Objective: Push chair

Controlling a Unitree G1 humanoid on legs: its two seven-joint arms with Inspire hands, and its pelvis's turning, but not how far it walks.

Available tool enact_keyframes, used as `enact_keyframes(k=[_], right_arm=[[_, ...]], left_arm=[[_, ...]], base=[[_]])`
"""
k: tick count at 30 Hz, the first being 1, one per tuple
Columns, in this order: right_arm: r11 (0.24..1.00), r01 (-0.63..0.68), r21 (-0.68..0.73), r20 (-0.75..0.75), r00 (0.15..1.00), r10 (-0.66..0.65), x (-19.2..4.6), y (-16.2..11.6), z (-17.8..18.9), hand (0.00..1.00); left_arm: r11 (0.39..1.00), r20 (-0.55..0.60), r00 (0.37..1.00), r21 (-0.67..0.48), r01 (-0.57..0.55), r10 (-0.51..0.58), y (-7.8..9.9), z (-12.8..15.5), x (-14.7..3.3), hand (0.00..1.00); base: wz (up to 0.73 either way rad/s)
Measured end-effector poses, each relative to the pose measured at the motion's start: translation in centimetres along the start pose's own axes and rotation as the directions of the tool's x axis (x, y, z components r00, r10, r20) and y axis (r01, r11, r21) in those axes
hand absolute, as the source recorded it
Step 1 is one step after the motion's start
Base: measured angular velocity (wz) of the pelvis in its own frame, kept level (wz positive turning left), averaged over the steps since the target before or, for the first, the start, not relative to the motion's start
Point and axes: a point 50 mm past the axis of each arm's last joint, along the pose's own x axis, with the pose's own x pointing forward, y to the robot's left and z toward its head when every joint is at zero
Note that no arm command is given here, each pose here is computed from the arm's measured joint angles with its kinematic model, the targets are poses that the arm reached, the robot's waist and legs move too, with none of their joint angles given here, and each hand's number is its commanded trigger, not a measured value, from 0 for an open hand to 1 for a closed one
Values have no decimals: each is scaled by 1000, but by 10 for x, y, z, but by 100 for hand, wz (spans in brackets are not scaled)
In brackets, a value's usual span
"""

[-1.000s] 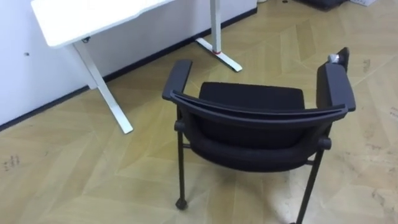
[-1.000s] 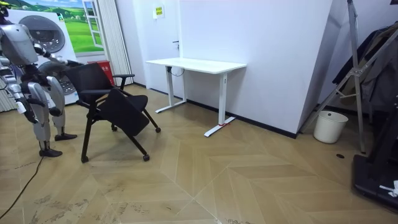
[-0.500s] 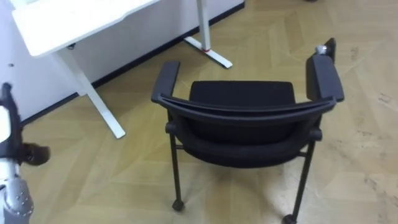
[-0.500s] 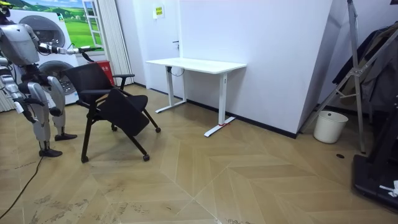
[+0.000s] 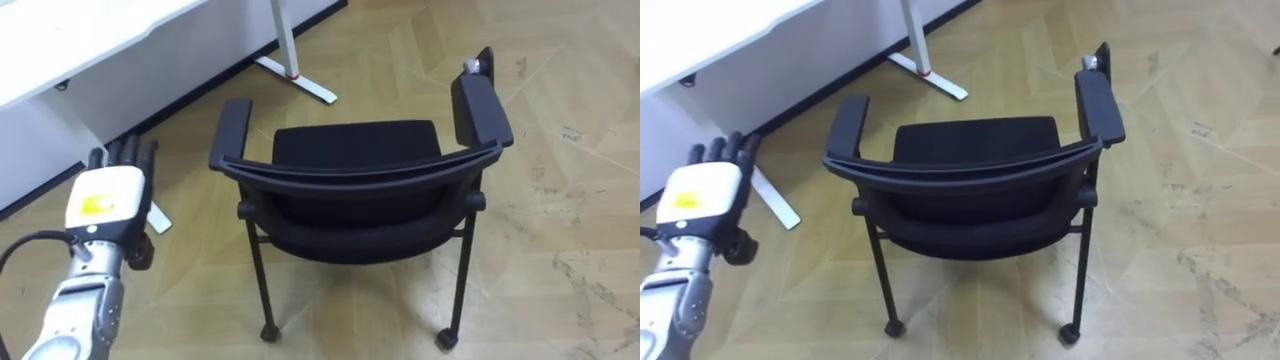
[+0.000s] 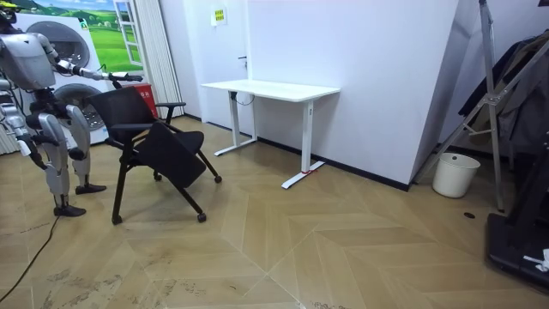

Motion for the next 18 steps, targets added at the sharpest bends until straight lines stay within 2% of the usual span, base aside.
enact_keyframes(k=[5,10,18], right_arm=[[1000,1,-1,3,1000,-1,0,2,2,0],[1000,4,-6,22,1000,-3,2,7,10,0],[1000,3,-7,49,999,-3,2,11,18,0]], left_arm=[[1000,1,1000,10,11,-11,1,1,0,0],[996,52,998,91,18,-23,0,12,-1,0],[996,69,997,91,18,-24,0,16,-1,0]], base=[[-7],[0],[0]])
